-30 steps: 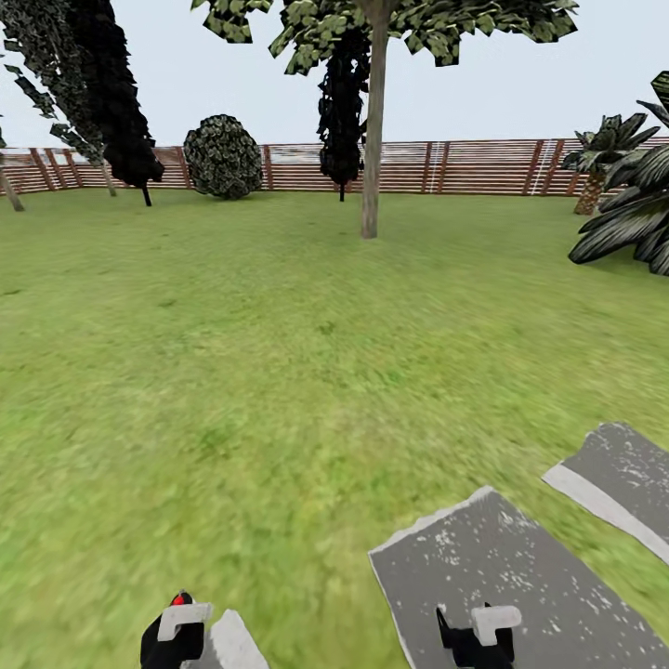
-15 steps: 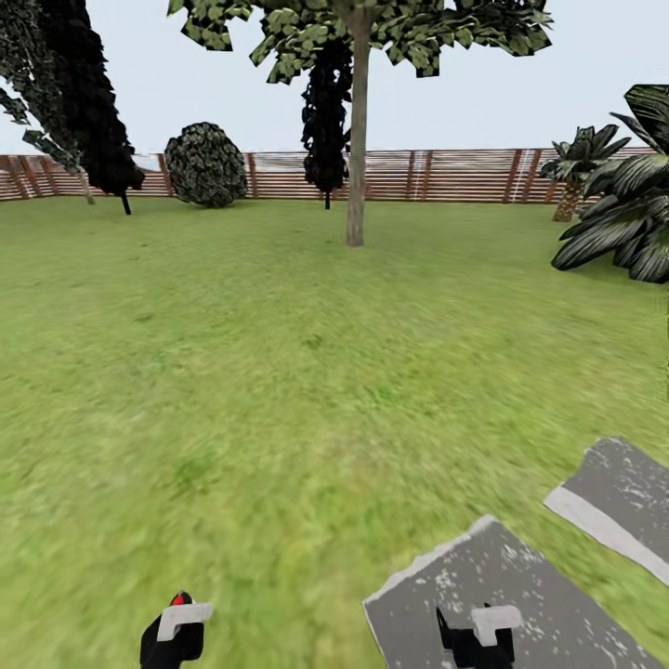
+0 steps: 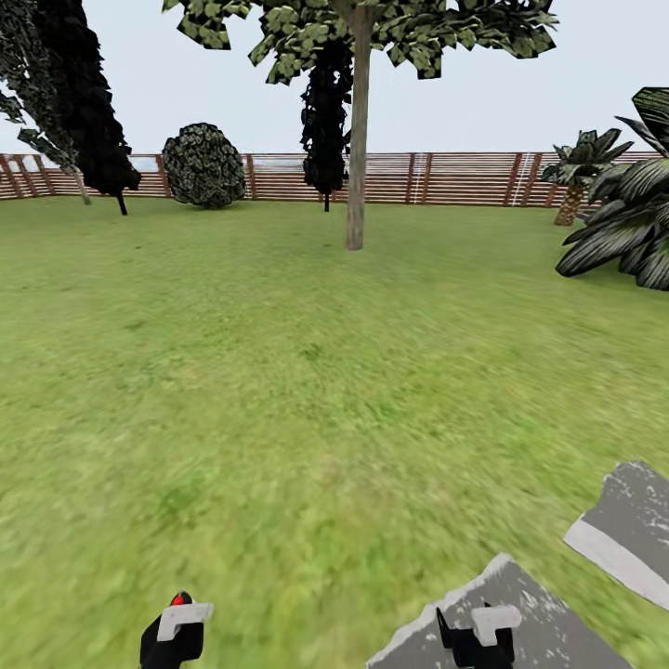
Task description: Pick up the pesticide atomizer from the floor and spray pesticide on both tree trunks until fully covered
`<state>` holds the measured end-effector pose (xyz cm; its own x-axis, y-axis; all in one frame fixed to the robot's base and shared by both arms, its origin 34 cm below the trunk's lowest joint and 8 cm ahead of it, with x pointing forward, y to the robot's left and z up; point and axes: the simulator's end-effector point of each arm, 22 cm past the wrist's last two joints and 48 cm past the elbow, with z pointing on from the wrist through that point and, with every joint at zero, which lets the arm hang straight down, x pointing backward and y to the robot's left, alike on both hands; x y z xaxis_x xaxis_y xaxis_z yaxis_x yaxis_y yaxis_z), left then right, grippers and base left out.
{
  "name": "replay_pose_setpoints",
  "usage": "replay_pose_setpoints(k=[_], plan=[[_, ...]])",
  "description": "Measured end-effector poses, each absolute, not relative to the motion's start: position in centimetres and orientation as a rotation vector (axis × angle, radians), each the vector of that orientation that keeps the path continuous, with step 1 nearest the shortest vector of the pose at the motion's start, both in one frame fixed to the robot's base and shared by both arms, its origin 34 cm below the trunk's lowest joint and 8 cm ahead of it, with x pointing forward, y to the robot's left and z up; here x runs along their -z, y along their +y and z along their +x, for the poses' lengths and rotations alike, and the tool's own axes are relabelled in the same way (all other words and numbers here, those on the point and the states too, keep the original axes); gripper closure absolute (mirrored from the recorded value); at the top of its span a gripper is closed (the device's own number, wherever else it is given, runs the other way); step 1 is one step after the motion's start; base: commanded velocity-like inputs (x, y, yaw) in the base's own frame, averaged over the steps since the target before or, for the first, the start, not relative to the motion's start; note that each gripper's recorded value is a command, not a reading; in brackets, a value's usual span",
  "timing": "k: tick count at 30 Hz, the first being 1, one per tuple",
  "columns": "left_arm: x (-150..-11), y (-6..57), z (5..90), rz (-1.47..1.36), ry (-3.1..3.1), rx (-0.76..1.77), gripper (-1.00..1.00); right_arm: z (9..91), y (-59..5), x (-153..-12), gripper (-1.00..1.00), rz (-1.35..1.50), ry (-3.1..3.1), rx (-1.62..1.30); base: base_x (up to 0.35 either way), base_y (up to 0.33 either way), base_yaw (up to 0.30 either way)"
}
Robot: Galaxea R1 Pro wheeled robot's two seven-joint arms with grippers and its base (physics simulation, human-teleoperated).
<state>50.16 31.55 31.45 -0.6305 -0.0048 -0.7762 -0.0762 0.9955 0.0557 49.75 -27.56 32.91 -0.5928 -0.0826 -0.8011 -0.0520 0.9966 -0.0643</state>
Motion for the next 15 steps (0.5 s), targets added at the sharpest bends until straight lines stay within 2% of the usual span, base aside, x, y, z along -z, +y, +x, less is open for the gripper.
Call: replay_pose_setpoints(k=[15], plan=[[-31.44,31.95,50.12,-0.054,2.253,-0.111,1.00,49.77,-27.61,-32.93,-1.00,-0.092,2.206,0.043,0.339,0.000,0.000]])
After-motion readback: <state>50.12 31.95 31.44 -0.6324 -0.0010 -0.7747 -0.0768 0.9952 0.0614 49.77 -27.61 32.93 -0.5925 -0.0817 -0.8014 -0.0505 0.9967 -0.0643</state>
